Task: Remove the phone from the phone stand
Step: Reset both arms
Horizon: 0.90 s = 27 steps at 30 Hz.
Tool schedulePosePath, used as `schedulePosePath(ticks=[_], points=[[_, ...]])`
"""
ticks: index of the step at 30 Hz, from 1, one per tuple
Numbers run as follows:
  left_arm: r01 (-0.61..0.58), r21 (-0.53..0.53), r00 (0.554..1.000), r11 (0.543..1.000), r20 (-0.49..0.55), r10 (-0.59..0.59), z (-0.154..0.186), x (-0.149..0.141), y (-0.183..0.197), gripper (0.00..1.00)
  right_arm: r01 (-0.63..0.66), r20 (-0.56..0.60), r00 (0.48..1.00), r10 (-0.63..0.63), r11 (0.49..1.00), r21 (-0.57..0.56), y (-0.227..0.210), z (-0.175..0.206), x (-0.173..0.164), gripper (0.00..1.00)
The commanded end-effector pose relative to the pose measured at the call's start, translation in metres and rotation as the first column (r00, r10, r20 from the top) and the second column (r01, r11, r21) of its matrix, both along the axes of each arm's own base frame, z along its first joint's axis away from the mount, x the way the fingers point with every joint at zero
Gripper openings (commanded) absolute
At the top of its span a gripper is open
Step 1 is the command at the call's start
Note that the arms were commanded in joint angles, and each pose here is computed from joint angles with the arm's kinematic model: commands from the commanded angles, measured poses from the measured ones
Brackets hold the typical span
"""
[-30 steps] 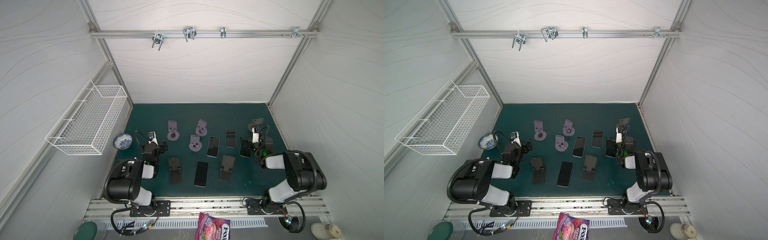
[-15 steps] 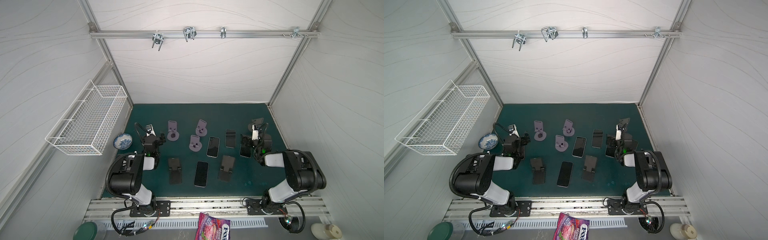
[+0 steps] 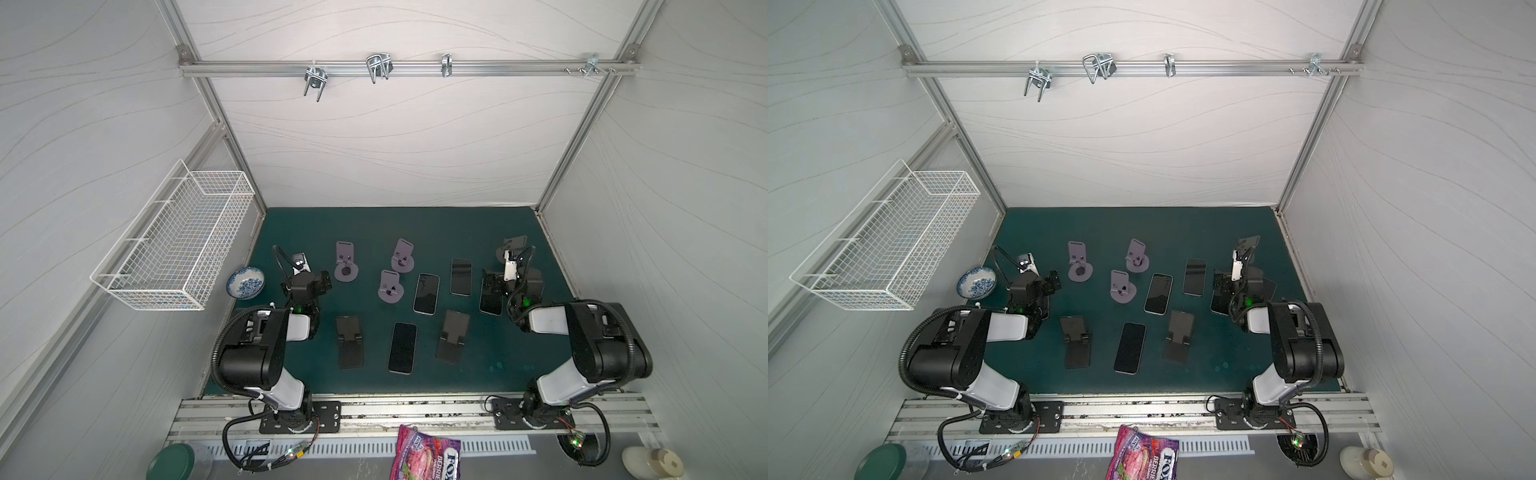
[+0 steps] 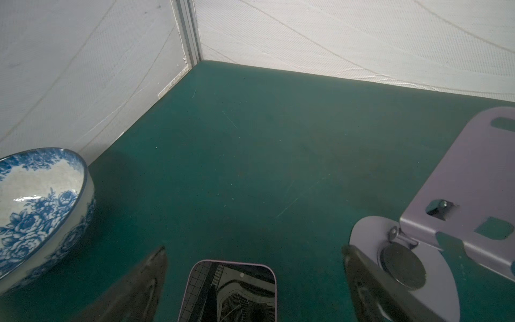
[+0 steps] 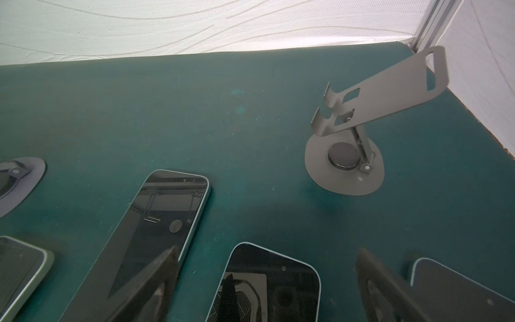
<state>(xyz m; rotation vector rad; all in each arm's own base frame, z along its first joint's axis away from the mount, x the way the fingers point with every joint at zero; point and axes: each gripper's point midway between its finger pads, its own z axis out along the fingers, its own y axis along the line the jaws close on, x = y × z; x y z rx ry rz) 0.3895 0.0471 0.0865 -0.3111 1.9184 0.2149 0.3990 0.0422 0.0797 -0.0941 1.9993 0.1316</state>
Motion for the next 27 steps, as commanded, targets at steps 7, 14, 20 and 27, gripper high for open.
schedulePosePath(ticks=[7,14,20,27], points=[[-0.012,0.021,0.999,1.000,0.031,0.012,0.0104,0.0048,0.0019,0.99,-0.008,0.006,1.000,0.008,1.000,-0.025,0.0009,0.0015,0.0025,0.99],[-0.012,0.019,1.000,1.000,0.026,0.011,0.0093,0.0052,0.0016,0.99,-0.008,0.006,1.000,0.008,1.000,-0.023,0.0011,0.0018,0.0027,0.99],[-0.011,0.014,1.000,1.000,0.028,0.011,0.0093,0.0054,0.0021,0.99,-0.008,0.005,1.000,0.008,1.000,-0.023,0.0011,0.0015,0.0024,0.99],[-0.012,0.013,1.000,1.000,0.029,0.011,0.0097,0.0050,0.0026,0.99,-0.007,0.006,1.000,0.007,1.000,-0.024,0.0010,0.0018,0.0026,0.99]])
